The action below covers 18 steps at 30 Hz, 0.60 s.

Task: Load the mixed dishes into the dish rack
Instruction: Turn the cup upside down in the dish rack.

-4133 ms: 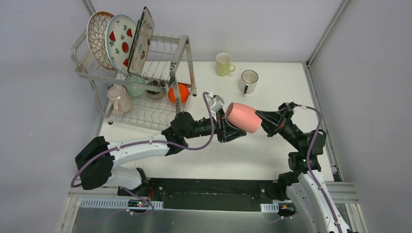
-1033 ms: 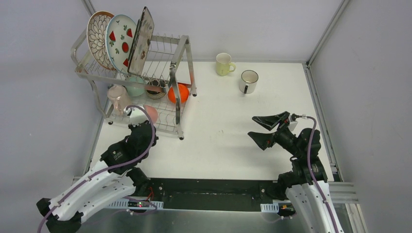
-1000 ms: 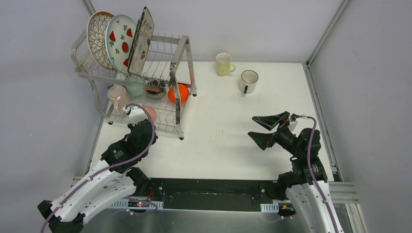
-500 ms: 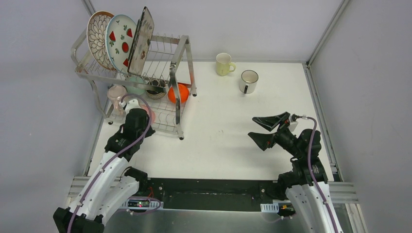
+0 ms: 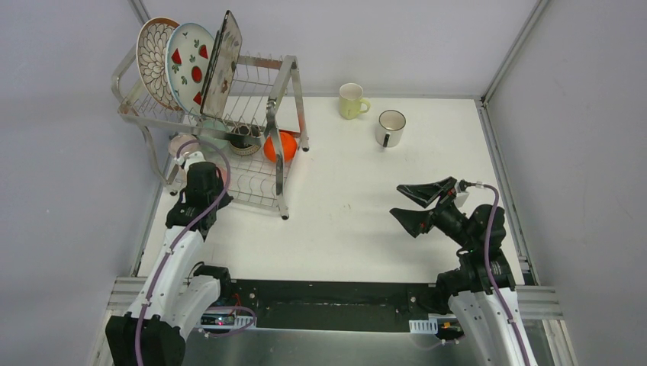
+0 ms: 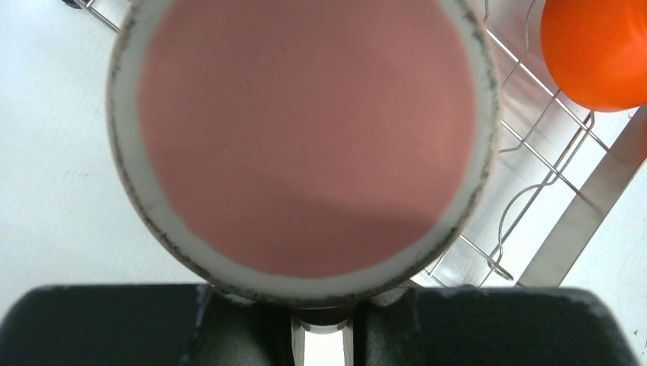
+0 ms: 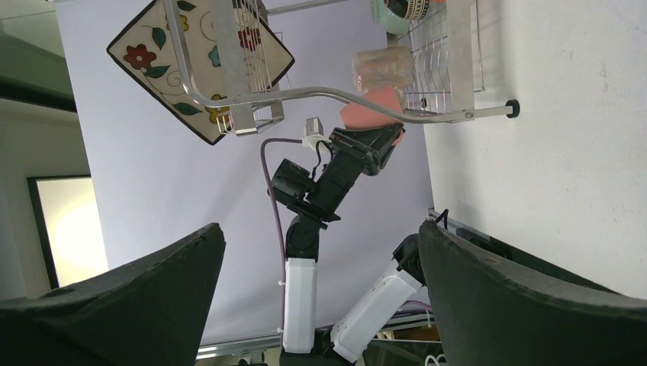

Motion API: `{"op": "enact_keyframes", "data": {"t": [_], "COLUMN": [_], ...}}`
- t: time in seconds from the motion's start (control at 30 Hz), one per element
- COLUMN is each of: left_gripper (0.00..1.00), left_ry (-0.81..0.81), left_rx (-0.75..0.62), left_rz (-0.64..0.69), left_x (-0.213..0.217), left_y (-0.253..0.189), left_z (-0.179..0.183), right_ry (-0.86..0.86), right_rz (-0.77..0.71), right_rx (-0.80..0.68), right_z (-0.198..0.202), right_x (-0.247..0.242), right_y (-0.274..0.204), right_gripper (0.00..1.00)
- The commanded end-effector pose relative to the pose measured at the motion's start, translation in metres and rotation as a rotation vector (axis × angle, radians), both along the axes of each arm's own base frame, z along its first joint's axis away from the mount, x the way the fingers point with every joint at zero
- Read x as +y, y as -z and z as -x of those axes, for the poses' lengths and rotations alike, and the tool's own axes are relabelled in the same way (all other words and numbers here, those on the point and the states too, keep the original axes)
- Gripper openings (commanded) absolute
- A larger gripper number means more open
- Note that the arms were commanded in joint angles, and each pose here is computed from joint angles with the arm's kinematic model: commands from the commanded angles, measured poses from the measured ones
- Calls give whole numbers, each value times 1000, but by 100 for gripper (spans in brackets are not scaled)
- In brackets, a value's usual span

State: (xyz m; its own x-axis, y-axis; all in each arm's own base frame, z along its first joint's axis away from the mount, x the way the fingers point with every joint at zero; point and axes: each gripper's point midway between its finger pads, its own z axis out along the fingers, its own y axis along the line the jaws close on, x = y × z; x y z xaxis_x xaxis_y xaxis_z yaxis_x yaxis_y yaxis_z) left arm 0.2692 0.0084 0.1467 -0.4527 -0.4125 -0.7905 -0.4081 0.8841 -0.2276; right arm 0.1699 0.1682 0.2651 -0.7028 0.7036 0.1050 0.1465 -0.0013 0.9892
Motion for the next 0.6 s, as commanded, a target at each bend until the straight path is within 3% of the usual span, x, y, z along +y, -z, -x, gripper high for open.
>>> {"op": "enact_keyframes", "data": {"t": [0.0, 0.27, 0.57], "left_gripper": [0, 0, 0], "left_ry": [26, 76, 147], "left_rx": [-175, -133, -158], "left_rz": [-4, -25, -172], "left_x": [1, 0, 8], "left_y": [-30, -10, -14], "left_z": [-31, -52, -75], "right_ry": [5, 6, 19], "right_rz": [-11, -6, 11], "right_rx": [-31, -40, -58], "right_z": [5, 6, 4], "right_x": [-1, -2, -3], "right_y": [-16, -22, -25], "right_gripper": [100, 100, 100]}}
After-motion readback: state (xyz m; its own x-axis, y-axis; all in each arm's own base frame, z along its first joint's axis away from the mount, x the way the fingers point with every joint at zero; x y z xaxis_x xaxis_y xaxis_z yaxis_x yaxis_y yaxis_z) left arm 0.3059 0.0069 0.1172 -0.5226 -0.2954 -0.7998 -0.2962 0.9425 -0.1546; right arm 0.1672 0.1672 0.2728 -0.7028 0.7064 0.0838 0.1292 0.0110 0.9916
